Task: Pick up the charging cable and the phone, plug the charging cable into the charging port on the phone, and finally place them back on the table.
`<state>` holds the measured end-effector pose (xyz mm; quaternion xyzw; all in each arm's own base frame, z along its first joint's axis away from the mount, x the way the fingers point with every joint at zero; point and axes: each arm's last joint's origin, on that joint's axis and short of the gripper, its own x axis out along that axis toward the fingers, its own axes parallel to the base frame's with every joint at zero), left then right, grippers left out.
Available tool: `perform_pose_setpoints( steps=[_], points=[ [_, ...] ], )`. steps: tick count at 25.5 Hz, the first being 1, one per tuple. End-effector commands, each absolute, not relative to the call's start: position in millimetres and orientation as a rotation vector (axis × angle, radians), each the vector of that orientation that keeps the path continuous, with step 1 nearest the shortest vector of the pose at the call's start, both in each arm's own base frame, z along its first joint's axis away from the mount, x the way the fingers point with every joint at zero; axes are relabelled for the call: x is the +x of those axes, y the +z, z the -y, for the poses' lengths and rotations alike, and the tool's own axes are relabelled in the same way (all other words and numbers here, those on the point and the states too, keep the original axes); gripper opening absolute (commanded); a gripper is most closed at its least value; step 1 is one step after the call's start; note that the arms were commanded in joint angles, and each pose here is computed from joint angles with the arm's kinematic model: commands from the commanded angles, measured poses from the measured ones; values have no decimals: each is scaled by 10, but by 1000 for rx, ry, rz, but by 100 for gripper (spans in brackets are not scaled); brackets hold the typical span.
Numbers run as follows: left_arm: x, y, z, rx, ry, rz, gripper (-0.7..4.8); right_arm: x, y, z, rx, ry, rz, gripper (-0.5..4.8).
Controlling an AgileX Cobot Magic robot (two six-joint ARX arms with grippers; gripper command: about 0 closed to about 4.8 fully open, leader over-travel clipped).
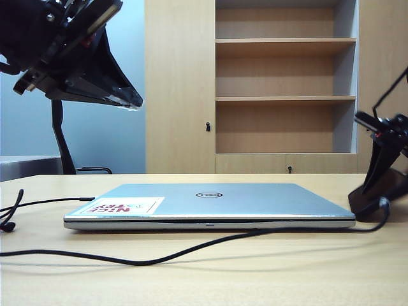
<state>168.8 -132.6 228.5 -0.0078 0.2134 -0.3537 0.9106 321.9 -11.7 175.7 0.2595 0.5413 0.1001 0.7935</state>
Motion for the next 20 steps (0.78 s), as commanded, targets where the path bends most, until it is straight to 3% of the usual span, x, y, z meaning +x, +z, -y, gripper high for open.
perform_pose_setpoints(
  steps=[1,7,14,16,17,18,20],
  points=[
    [1692,2323,1333,-23,-737,-415,-6,3218,1782,129,535,194,-1159,195],
    [1687,2324,1330,-22,-737,-418,-6,3101,2024,154,451,88,-1112,203],
    [1675,2368,1321,-26,-738,-404,-6,2833,2588,127,404,138,-921,196],
    [1658,2423,1308,-30,-740,-388,-6,2740,2697,113,401,149,-897,126],
    [1647,2455,1298,-32,-741,-378,-6,2681,2759,97,400,162,-885,41],
    [1628,2497,1284,-37,-743,-362,-6,2624,2812,84,398,178,-876,0],
    [1580,2567,1247,-47,-746,-327,-6,2500,2924,54,408,224,-855,-7]
  ],
)
